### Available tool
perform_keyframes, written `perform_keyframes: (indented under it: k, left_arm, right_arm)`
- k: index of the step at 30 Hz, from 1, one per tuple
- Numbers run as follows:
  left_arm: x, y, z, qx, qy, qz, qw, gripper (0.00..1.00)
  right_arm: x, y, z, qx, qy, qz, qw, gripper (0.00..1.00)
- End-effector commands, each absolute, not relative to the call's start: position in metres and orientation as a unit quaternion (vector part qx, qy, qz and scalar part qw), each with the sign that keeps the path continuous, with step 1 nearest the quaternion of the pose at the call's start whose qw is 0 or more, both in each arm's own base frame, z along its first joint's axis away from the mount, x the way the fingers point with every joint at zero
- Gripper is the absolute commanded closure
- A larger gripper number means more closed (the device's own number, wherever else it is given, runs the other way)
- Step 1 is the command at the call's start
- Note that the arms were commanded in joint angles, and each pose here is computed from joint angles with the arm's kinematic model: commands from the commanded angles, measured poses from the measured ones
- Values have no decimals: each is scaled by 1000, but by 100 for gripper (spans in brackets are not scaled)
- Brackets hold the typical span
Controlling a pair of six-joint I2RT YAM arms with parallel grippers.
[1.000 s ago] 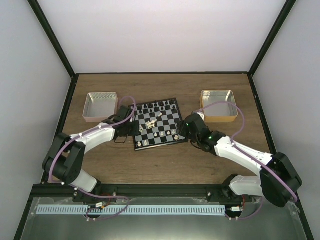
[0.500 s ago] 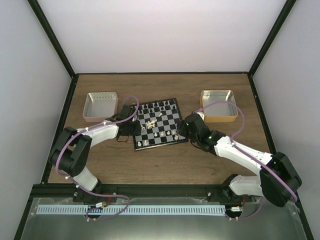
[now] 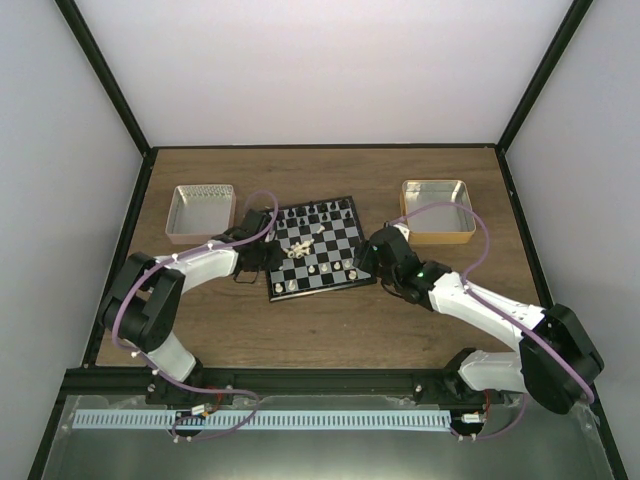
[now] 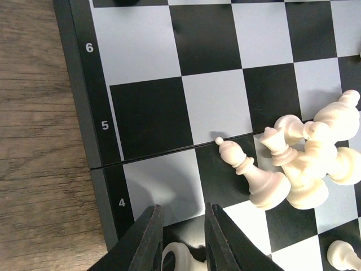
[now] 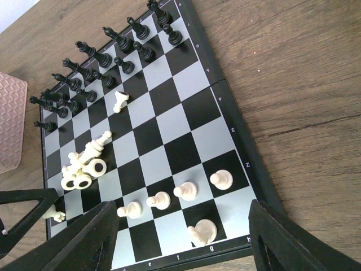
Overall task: Set up the chess pieces on the board
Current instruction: Pick up the chess piece from the chessboard.
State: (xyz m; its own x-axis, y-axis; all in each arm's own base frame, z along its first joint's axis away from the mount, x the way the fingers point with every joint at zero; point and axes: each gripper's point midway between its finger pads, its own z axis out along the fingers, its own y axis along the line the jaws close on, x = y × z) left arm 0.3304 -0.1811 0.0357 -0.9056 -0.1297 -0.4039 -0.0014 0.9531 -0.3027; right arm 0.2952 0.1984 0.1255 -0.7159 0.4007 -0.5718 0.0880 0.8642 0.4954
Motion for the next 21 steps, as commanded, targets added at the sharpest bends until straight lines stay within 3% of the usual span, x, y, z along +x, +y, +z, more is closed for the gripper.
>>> perform_keyframes:
  k: [1, 8, 21]
  left_arm:
    - [327, -177, 38, -43, 965, -148, 211, 75]
    - [319, -169, 35, -48, 972, -127, 194, 72]
    - [308, -187, 34, -51, 968, -182, 163, 68]
  right_arm:
    - [303, 198, 141, 141, 891, 227, 368, 35]
    - [302, 197, 140, 142, 891, 227, 366, 35]
    - [302, 199, 140, 142, 891, 229, 366, 35]
